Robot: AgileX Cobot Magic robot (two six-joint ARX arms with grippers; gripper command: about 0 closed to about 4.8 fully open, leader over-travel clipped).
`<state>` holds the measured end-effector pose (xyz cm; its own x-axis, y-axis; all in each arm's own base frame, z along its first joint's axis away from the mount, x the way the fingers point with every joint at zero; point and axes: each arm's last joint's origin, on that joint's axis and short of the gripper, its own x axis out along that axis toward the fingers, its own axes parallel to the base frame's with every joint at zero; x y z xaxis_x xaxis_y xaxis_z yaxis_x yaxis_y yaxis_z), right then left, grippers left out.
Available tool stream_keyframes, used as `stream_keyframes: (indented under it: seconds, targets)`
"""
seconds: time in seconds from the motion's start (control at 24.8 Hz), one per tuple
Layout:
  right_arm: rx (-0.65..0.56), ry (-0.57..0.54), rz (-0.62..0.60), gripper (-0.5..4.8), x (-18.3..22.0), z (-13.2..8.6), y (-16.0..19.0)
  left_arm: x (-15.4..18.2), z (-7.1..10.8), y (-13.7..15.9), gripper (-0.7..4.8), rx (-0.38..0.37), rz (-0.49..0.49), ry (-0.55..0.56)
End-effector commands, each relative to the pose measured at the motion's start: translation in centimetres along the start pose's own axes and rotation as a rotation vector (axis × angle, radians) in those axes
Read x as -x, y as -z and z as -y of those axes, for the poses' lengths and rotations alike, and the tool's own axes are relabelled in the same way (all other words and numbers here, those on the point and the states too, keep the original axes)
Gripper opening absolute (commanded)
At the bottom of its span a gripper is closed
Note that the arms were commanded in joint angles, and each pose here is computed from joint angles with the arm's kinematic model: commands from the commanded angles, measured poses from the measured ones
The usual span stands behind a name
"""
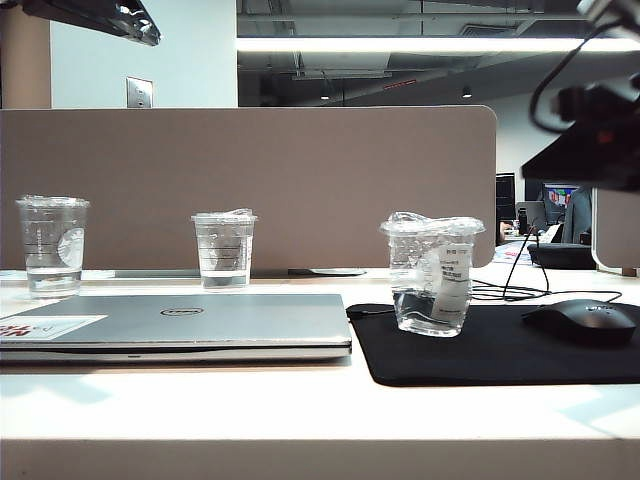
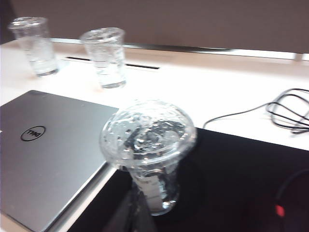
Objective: Pick up the coffee cup on the right and place it on the right side of the laptop.
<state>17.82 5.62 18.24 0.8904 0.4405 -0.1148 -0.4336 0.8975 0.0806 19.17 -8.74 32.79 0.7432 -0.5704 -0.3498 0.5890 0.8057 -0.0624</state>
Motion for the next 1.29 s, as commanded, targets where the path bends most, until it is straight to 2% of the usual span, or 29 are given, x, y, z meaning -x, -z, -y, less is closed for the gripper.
stream_keyframes:
  seconds: [0.04,0.32,0.56,0.81,1.17,1.29]
  targets:
    - [-0.005,0.077,-0.014,-0.04,1.0,0.0,-0.4,0.1,0.0,-0.3,-0.05,-0.005,0.019,0.004]
    - [0.009,0.184,-0.072,-0.04,3.6,-0.2,-0.6,0.1,0.0,-0.3,-0.05,-0.005,0.019,0.003]
    - [0.038,0.208,0.014,-0.04,5.4,-0.4,0.0,0.1,0.0,-0.3,-0.05,-0.005,0.019,0.003]
    - [0.039,0.221,0.028,-0.04,6.8,-0.5,1.6,0.1,0.0,-0.3,-0.05,-0.005,0.019,0.003]
    - [0.033,0.394,0.087,-0.04,8.2,0.3,2.5,0.1,0.0,-0.3,-0.05,-0.005,0.019,0.003]
    - [0.032,0.392,0.1,-0.04,8.8,0.6,2.6,0.1,0.0,-0.3,-0.05,-0.005,0.019,0.003]
